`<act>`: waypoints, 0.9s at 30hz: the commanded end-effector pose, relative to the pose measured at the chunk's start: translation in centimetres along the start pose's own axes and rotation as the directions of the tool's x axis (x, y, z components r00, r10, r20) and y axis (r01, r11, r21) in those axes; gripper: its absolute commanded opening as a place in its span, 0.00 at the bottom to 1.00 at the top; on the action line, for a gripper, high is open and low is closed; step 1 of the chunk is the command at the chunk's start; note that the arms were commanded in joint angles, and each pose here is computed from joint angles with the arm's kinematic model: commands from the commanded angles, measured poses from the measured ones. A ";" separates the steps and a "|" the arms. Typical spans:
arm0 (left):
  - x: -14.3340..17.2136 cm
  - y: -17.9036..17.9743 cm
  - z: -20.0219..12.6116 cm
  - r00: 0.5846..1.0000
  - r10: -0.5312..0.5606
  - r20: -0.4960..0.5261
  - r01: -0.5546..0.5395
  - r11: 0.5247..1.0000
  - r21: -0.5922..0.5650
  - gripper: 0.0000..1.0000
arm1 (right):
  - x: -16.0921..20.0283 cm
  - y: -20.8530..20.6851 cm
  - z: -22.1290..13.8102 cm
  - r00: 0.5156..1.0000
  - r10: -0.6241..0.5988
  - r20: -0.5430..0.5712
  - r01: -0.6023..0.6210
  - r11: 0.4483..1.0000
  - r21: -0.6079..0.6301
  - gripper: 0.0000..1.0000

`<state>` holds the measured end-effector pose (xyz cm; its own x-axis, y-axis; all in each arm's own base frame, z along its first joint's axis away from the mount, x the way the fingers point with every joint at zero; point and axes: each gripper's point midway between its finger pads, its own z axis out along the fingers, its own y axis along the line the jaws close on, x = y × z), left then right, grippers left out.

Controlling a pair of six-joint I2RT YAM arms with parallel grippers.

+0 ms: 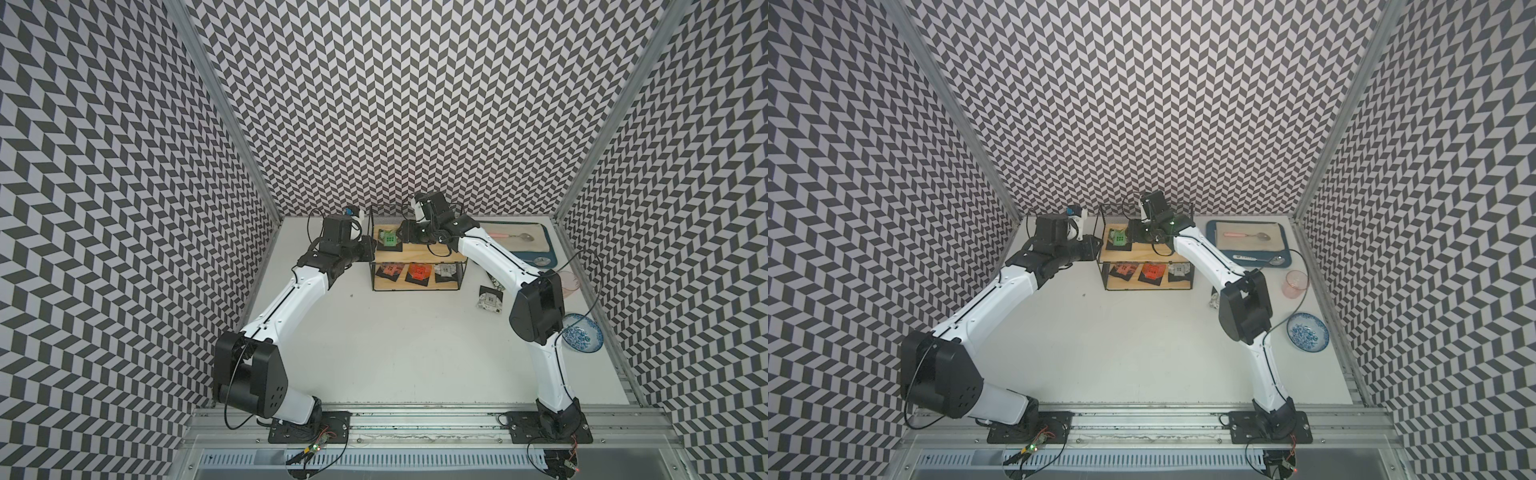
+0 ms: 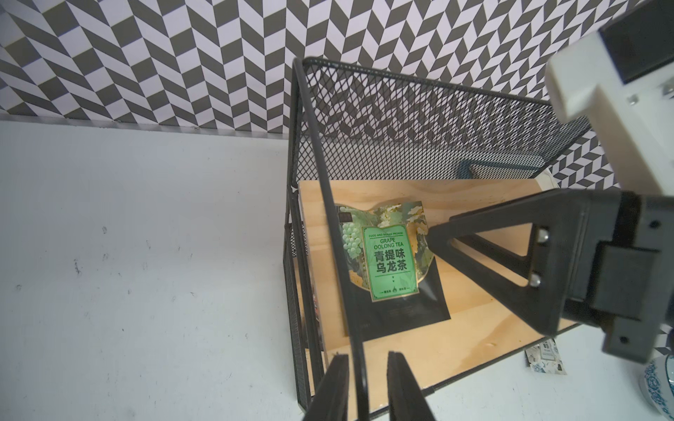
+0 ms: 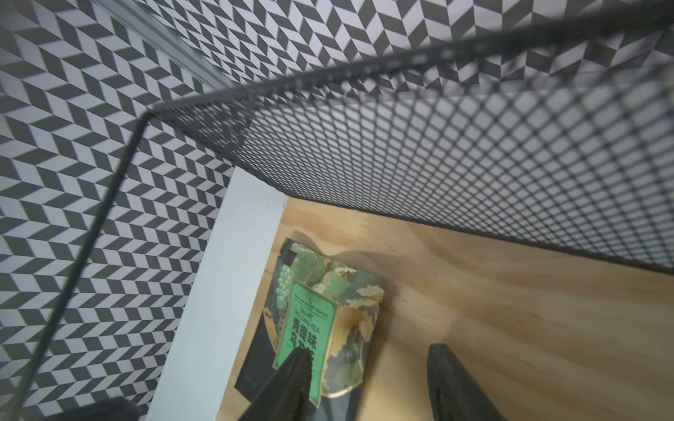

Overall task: Remove the tea bags from the shelf
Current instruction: Pick up the tea bag from the shelf.

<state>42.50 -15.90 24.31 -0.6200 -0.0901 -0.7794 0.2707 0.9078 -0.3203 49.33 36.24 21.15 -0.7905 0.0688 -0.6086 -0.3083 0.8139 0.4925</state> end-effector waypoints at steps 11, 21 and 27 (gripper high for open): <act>-1.0 -0.6 -0.3 1.000 0.025 0.017 -0.025 1.000 0.002 0.23 | 0.1 0.8 1.9 0.999 0.033 -0.003 -0.033 0.998 -0.057 0.48; -1.1 -0.7 -0.2 0.999 0.028 0.018 -0.028 1.000 0.004 0.23 | 0.4 -0.4 2.8 0.997 0.076 -0.006 -0.076 0.997 -0.014 0.36; -1.0 -0.7 -0.2 0.999 0.031 0.016 -0.031 1.000 0.003 0.23 | 0.2 -0.5 2.9 0.997 0.081 0.004 -0.081 0.997 -0.008 0.31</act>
<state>42.50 -16.04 24.35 -0.6156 -0.0790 -0.7841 0.2770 0.9098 -0.3091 50.38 37.40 20.60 -0.8012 0.1298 -0.5842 -0.2768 0.7852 0.5540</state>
